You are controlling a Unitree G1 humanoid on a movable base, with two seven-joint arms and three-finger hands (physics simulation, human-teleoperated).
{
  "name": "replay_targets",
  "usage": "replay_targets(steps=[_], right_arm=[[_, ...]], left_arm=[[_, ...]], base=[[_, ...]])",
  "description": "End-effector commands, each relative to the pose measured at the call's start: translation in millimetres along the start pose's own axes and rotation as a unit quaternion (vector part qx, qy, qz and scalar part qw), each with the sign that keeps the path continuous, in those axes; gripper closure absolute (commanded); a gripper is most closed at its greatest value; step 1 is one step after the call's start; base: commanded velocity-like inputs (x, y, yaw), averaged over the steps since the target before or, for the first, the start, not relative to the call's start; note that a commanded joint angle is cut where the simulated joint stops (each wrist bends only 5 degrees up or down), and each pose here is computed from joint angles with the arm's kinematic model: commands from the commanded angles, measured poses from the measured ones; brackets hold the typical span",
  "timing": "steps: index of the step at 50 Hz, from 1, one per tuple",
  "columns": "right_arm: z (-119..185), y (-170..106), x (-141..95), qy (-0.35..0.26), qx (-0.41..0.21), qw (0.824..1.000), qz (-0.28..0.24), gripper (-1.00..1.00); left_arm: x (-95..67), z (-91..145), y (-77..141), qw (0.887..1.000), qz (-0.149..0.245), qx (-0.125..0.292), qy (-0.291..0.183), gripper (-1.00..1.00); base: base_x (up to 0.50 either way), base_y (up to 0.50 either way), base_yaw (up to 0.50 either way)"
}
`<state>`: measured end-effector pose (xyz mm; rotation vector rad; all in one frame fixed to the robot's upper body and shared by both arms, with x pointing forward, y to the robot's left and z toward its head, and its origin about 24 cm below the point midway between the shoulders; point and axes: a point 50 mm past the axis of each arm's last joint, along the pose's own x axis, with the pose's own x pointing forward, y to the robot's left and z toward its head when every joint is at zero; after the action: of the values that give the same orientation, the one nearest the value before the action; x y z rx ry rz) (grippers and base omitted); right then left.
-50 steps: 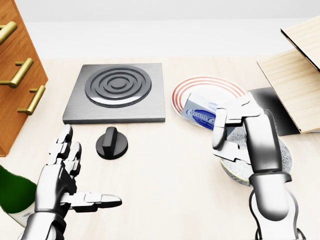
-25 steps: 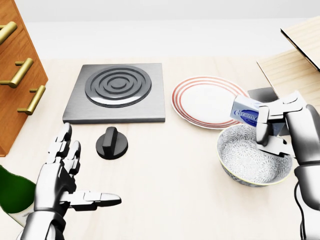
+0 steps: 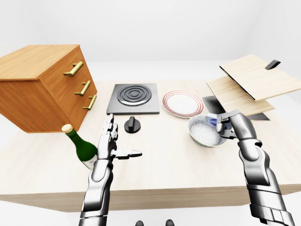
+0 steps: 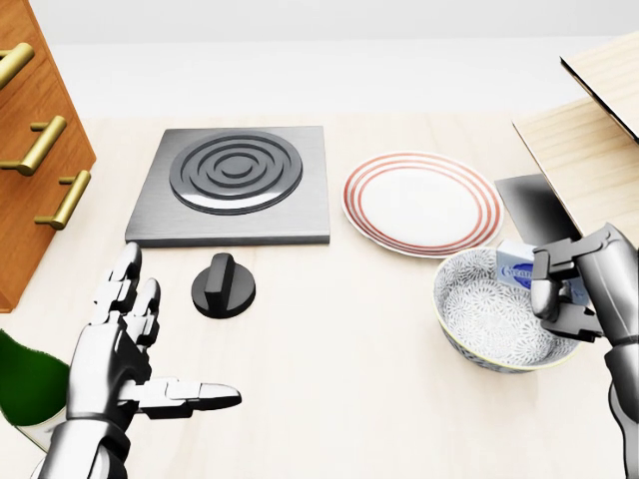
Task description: Pick up the cream cheese and put it in the bowl.
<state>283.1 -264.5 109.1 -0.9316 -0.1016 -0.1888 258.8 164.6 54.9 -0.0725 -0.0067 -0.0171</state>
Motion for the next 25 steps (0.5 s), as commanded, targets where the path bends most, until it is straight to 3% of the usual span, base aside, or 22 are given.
replay_targets(steps=[1, 25], right_arm=[[3, -4, 7, -0.001, -0.069, 0.998, -0.006, 1.0], [-6, 23, 4, 0.019, -0.091, 0.994, 0.058, 1.0]], left_arm=[[-0.7, 0, 0, 1.0, 0.0, 0.0, 0.0, -1.0], [-0.5, 2, 1, 1.0, 0.002, -0.002, -0.004, -1.0]], base=[[0.0, 0.0, 0.0], [0.0, 0.0, 0.0]])
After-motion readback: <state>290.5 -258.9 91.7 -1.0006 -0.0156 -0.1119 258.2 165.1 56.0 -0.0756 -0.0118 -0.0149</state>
